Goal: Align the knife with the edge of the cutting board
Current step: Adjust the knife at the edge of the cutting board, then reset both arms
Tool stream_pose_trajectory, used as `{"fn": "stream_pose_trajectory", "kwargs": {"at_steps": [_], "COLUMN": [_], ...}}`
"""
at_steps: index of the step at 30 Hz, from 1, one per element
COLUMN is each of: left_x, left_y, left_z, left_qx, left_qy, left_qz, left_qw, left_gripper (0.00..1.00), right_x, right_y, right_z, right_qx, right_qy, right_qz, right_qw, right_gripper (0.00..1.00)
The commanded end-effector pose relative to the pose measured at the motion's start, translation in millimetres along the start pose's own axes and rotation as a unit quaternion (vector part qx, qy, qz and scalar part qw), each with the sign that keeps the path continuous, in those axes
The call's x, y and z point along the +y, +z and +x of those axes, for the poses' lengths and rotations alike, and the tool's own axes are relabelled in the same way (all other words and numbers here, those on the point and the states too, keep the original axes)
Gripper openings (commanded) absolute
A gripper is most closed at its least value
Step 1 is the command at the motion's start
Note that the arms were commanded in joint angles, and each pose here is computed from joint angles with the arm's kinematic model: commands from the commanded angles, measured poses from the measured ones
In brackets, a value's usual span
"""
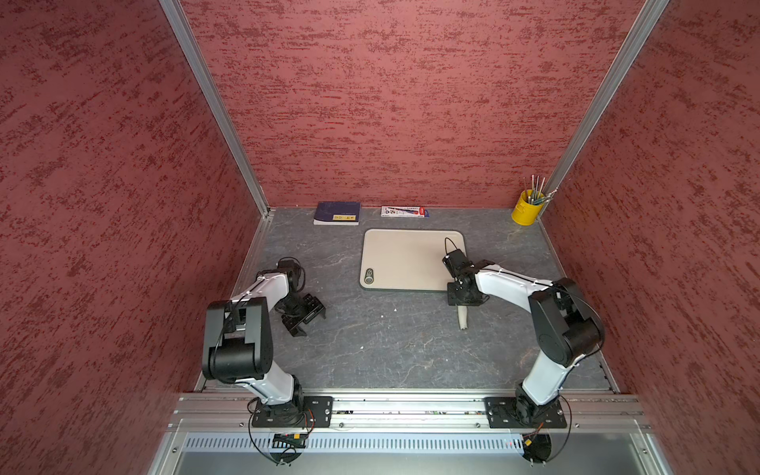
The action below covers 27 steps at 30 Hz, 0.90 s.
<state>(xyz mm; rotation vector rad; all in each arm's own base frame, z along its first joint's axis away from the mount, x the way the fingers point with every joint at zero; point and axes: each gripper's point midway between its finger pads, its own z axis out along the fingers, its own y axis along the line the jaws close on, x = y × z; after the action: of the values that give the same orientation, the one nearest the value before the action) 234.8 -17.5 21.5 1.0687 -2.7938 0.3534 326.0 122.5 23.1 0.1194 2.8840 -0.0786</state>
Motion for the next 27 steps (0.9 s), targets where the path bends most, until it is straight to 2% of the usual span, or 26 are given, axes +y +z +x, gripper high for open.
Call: {"fn": "stream_pose_trajectory", "kwargs": {"at_steps": [1, 4, 7, 13, 15, 16, 18, 19, 22, 24, 26, 27], "left_x": [-4.9, -6.1, -13.5, -47.7, -64.0, -73.0, -88.4, -92.8, -106.1, -113.6, -121.0, -121.9], "left_y": [-2.6, -5.5, -20.6, -84.7, -111.4, -127.3, -155.1, -168.6, -200.8, -215.7, -224.4, -221.8], "left_z": [-2.5, -3.0, -6.1, -24.0, -29.3, -31.2, -33.5, -35.6, -40.7, -40.7, -35.4, -32.4], "left_qx": [-0.004, -0.010, -0.035, -0.152, -0.202, -0.233, -0.291, -0.324, -0.414, -0.480, -0.552, -0.572], "left_qy": [0.012, 0.012, 0.022, 0.070, 0.100, 0.120, 0.160, 0.178, 0.216, 0.241, 0.269, 0.286], "left_qz": [0.000, 0.003, 0.014, 0.058, 0.075, 0.082, 0.084, 0.076, 0.077, 0.090, 0.114, 0.120], "left_qw": [1.000, 1.000, 0.999, 0.984, 0.971, 0.962, 0.939, 0.926, 0.881, 0.839, 0.781, 0.760], "left_gripper": [0.76, 0.76, 0.76, 0.80, 0.84, 0.88, 0.98, 1.00, 1.00, 1.00, 1.00, 1.00], "right_x": [0.8, 2.0, 2.1, -6.2, -9.1, -12.9, -17.3, -19.4, -31.9, -47.2, -64.2, -71.0], "right_y": [-9.8, -15.6, -31.5, -85.0, -105.8, -117.1, -139.7, -156.3, -208.8, -228.4, -234.6, -224.9], "right_z": [-20.2, -21.9, -27.6, -50.3, -60.4, -65.1, -75.6, -82.6, -100.0, -104.2, -97.9, -89.6], "right_qx": [-0.028, -0.034, -0.052, -0.109, -0.134, -0.144, -0.165, -0.188, -0.303, -0.403, -0.485, -0.492], "right_qy": [0.017, 0.020, 0.029, 0.050, 0.064, 0.079, 0.104, 0.114, 0.133, 0.148, 0.162, 0.162], "right_qz": [-0.003, -0.010, -0.021, -0.023, -0.026, -0.023, -0.034, -0.045, -0.077, -0.088, -0.088, -0.077], "right_qw": [0.999, 0.999, 0.998, 0.993, 0.989, 0.986, 0.980, 0.974, 0.941, 0.899, 0.855, 0.852], "right_gripper": [0.54, 0.58, 0.66, 0.79, 0.90, 0.98, 0.98, 0.98, 0.98, 0.98, 0.98, 0.98]}}
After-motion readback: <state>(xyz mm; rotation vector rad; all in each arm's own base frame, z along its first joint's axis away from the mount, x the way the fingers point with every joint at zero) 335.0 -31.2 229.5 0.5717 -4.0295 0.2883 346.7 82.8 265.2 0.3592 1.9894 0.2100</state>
